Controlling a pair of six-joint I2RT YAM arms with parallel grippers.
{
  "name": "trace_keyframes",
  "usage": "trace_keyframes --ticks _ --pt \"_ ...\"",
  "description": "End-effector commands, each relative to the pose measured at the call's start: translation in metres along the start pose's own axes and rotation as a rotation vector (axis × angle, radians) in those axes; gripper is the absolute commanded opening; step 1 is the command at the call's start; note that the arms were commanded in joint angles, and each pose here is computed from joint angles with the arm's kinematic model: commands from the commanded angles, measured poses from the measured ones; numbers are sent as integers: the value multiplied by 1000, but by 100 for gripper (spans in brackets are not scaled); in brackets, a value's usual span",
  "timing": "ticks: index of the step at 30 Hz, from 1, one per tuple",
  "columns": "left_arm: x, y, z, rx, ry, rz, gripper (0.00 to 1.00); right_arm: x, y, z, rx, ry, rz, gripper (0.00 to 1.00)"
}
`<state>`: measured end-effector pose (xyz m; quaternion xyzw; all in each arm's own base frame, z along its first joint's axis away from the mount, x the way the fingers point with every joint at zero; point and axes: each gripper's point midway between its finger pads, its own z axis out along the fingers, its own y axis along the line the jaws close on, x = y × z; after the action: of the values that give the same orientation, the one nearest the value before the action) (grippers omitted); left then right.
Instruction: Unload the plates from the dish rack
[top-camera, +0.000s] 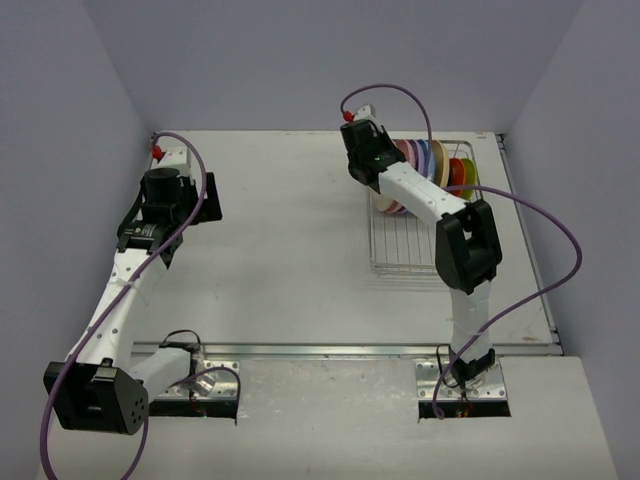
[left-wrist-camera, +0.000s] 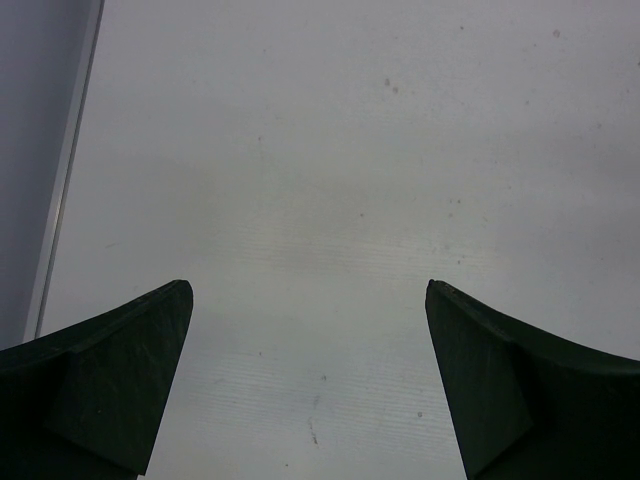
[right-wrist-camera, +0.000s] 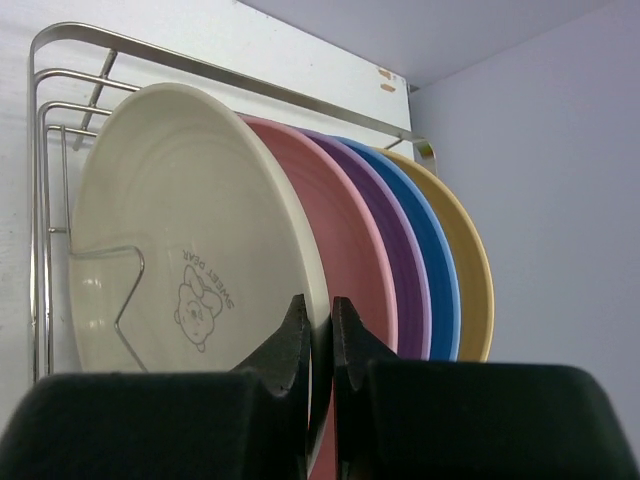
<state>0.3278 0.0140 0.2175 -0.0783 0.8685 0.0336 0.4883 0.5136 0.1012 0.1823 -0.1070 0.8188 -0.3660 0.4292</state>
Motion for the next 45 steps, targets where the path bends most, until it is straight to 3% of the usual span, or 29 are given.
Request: trace_keyframes --ticks 1,15,20,23,26,30,38,41,45 --pt "-18 -2 -5 7 -55 3 100 -28 -52 -16 168 -79 -14 0" --pt "-19 0 -4 -5 -56 3 100 -76 -110 -57 338 -261 -43 0" --pt "-21 -3 -5 10 -56 12 100 -93 -138 -84 406 -345 8 0" --pt "-28 -19 -16 118 -85 48 100 -105 -150 -106 371 -416 96 0" --pt "-36 -68 -54 444 -182 150 100 -118 -132 -126 119 -460 206 0" --pt "-51 -83 -85 555 -299 153 100 -100 -79 -157 -395 -364 265 0" --pt "-44 -119 -84 763 -180 57 100 -77 1 -251 -1108 -376 202 0" --pt "-41 -134 -87 864 -142 19 97 -63 24 -269 -1265 -337 173 0" --pt "-38 -143 -83 923 -99 -20 88 -53 37 -276 -1335 -299 175 0"
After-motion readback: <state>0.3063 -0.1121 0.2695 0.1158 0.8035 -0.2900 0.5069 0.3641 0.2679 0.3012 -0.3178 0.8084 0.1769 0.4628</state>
